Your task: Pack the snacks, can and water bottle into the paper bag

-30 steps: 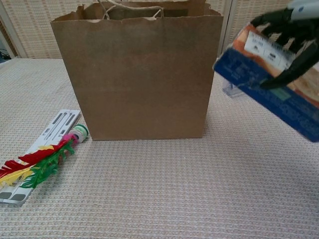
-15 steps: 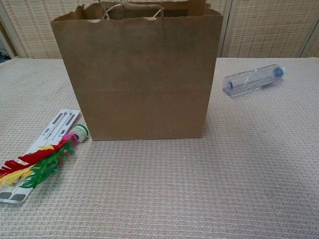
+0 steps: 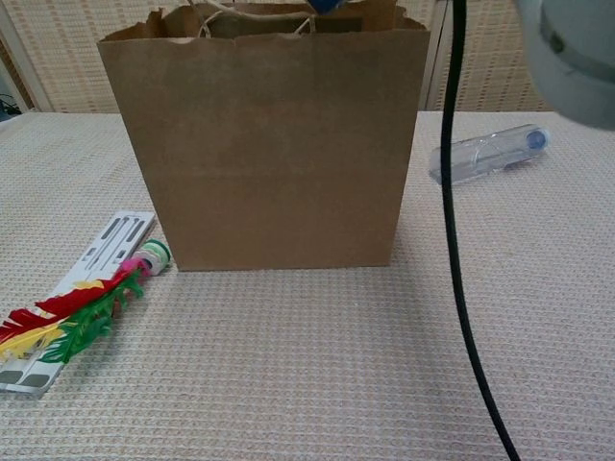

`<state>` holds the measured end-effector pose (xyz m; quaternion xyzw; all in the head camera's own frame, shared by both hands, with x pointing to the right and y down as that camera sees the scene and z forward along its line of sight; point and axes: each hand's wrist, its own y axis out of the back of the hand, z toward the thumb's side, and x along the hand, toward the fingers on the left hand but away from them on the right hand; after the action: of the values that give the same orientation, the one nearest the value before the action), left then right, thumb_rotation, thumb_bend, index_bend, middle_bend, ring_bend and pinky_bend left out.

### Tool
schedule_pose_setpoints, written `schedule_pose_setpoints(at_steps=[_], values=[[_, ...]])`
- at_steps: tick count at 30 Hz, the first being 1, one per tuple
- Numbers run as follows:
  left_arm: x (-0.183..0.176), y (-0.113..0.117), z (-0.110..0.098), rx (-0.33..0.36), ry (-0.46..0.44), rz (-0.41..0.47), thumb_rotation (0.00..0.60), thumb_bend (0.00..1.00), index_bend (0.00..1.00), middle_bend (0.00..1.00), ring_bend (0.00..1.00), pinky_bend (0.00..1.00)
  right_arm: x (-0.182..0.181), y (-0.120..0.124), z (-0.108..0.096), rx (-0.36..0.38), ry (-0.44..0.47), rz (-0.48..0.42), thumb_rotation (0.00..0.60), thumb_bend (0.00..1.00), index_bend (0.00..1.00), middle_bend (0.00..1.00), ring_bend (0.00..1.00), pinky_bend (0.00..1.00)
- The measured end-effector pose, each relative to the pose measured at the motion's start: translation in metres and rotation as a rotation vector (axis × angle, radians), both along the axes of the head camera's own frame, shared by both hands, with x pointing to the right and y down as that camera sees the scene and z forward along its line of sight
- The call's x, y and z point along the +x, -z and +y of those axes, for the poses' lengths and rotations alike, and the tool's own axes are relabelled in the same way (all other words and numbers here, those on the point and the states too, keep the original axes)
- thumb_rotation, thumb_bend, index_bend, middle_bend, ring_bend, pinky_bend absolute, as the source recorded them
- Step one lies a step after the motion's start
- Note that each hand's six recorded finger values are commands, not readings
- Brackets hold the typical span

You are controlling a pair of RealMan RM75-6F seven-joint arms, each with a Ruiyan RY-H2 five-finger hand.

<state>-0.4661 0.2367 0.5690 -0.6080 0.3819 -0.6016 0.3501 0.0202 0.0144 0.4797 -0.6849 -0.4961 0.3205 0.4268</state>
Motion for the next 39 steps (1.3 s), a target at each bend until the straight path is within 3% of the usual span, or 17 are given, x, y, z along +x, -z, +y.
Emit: schedule_pose_setpoints(at_steps=[5,8,11,30,39], values=[[0.0,0.0,0.0,-0.002,0.0,0.003,0.6,0.37,0.0,0.0,0.0,0.0,-0.007,-0.028,0.01,-0.058,0.053,0.093,0.6,0.31,0.1,0.35,0.29,0.53],[0.0,0.0,0.0,-0.002,0.0,0.003,0.6,0.37,0.0,0.0,0.0,0.0,-0.005,-0.04,0.015,-0.08,0.075,0.147,0.6,0.19,0.01,0.23,0.17,0.44],[0.0,0.0,0.0,-0.001,0.0,0.002,0.6,0.37,0.0,0.0,0.0,0.0,0.0,-0.048,0.017,-0.116,0.076,0.175,0.6,0.11,0.0,0.13,0.08,0.34],[0.001,0.0,0.0,0.003,0.0,-0.009,0.6,0.37,0.0,0.0,0.0,0.0,0.048,-0.041,0.015,-0.165,0.025,0.15,0.6,0.01,0.0,0.05,0.01,0.25],[0.0,0.0,0.0,0.003,0.001,-0.007,0.6,0.37,0.0,0.0,0.0,0.0,0.061,-0.023,0.009,-0.124,0.011,0.098,0.6,0.01,0.0,0.05,0.01,0.24]])
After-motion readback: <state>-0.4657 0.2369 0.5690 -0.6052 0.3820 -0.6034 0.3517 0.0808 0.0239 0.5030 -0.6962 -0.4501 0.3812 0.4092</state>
